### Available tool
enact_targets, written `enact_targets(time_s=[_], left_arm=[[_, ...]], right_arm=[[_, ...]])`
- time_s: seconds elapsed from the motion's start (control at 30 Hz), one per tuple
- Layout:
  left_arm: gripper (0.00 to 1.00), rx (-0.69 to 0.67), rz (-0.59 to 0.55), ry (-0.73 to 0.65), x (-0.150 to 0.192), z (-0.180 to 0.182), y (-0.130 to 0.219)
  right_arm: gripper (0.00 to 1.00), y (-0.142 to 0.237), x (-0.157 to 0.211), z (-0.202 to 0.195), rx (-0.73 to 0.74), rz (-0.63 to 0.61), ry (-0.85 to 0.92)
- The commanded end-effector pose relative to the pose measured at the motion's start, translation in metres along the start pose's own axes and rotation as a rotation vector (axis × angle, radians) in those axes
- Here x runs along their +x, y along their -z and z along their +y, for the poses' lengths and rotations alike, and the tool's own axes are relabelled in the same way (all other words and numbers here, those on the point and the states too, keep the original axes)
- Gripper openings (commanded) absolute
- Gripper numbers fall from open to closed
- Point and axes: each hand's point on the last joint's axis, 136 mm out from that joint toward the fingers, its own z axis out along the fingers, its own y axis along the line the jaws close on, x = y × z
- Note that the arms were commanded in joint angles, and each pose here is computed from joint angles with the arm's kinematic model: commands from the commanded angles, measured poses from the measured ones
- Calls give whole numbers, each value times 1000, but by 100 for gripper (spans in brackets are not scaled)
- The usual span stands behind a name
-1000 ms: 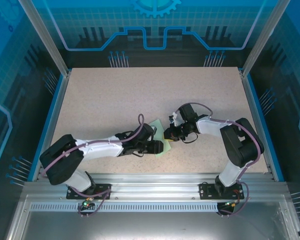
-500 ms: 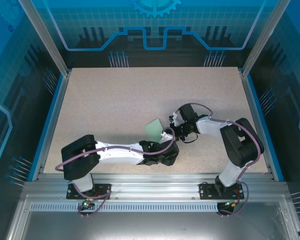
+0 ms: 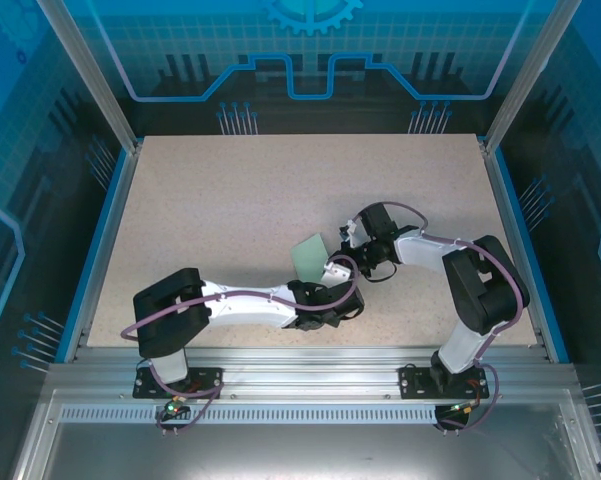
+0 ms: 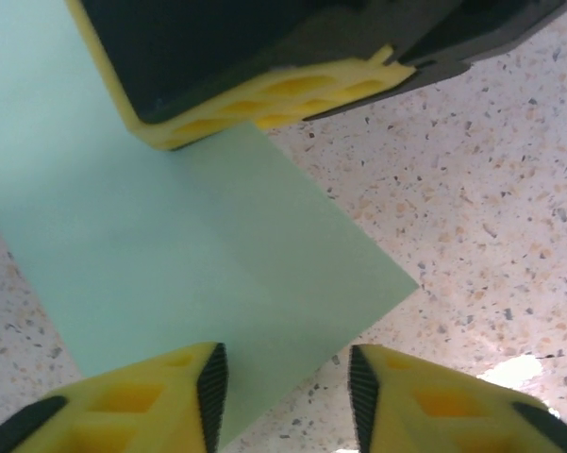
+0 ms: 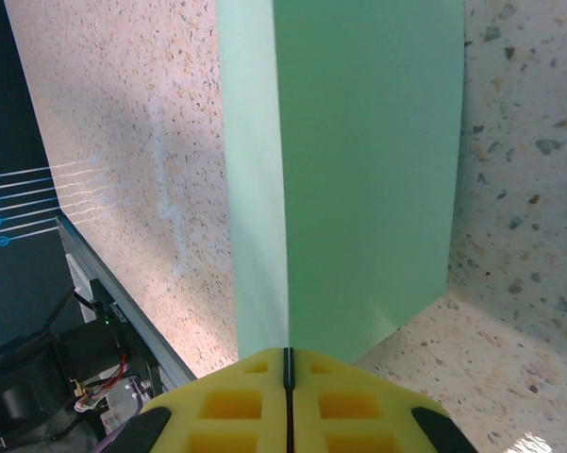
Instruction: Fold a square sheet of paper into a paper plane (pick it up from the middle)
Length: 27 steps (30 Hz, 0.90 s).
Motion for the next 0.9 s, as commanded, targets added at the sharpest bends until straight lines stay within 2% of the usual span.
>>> enact_targets(time_s=[0.0,0.27,0.4,0.53,0.73,0.87], left_arm=[[34,-25,-25,16,-3,11,5],[11,-8,-51,80,5,23,11],[9,17,-67,119,7,27,14],[6,83,-83,156,7,28,17],[6,313,-81,246,10,28,19],[6,414,-73,288,9,33,20]], right_arm=[[7,7,2,9,-30,18,2],[15,12,1,17,-51,9,25],[15,14,2,20,-57,4,34],[20,16,2,22,-61,5,43],[33,29,3,25,-29,-35,92],[37,37,4,29,-12,-54,125]])
